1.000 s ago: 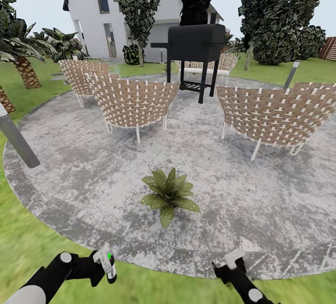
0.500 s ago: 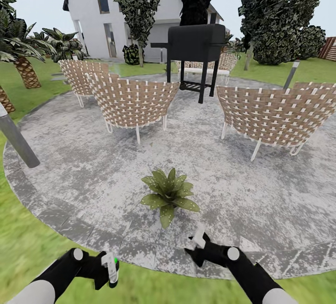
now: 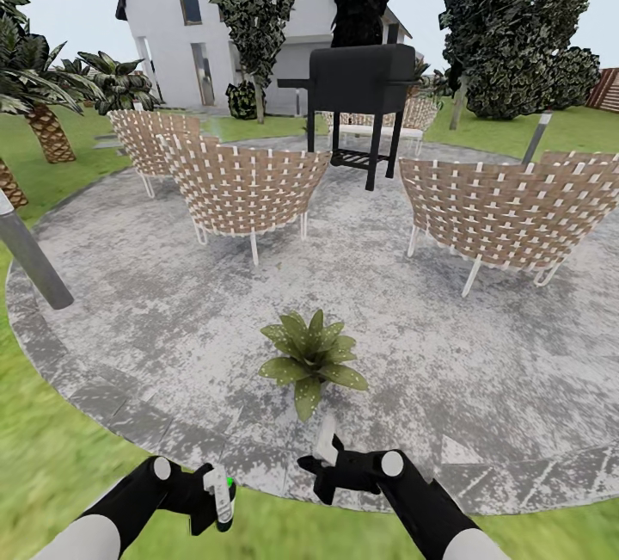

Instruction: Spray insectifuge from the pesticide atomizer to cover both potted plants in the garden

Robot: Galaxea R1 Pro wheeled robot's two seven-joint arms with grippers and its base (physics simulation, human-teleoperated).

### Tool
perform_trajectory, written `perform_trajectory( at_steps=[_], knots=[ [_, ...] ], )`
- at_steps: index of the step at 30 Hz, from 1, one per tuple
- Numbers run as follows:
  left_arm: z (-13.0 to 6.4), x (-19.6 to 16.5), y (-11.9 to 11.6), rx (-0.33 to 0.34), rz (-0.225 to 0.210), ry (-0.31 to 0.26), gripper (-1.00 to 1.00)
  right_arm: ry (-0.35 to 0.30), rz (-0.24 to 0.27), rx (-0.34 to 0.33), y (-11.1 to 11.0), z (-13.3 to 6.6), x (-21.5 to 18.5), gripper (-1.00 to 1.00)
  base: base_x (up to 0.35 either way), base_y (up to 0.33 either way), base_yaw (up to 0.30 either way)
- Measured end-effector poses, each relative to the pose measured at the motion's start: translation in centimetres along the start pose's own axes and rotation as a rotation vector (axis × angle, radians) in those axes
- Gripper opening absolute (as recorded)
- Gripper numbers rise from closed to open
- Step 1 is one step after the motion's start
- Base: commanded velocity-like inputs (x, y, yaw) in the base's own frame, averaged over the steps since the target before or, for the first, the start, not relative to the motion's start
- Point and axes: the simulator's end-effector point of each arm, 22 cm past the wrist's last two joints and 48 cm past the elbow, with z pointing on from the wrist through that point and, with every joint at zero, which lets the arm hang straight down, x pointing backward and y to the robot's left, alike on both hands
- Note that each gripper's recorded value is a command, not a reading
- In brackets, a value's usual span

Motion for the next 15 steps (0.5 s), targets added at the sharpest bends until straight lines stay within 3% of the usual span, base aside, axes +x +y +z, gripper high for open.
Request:
perform_trajectory(
  at_steps=[8,15],
  knots=[
    [1.9,-3.4,-2.6,0.053,0.066,-0.022,-1.00,-0.002,0.001,-0.004,0.2,0.2,-0.1,-1.00,0.000,0.000,0.000],
    [2.3,-5.6,-3.3,0.064,0.133,-0.098,-1.00,0.000,0.002,-0.005,0.3,0.2,-0.1,-1.00,0.000,0.000,0.000]
  ],
)
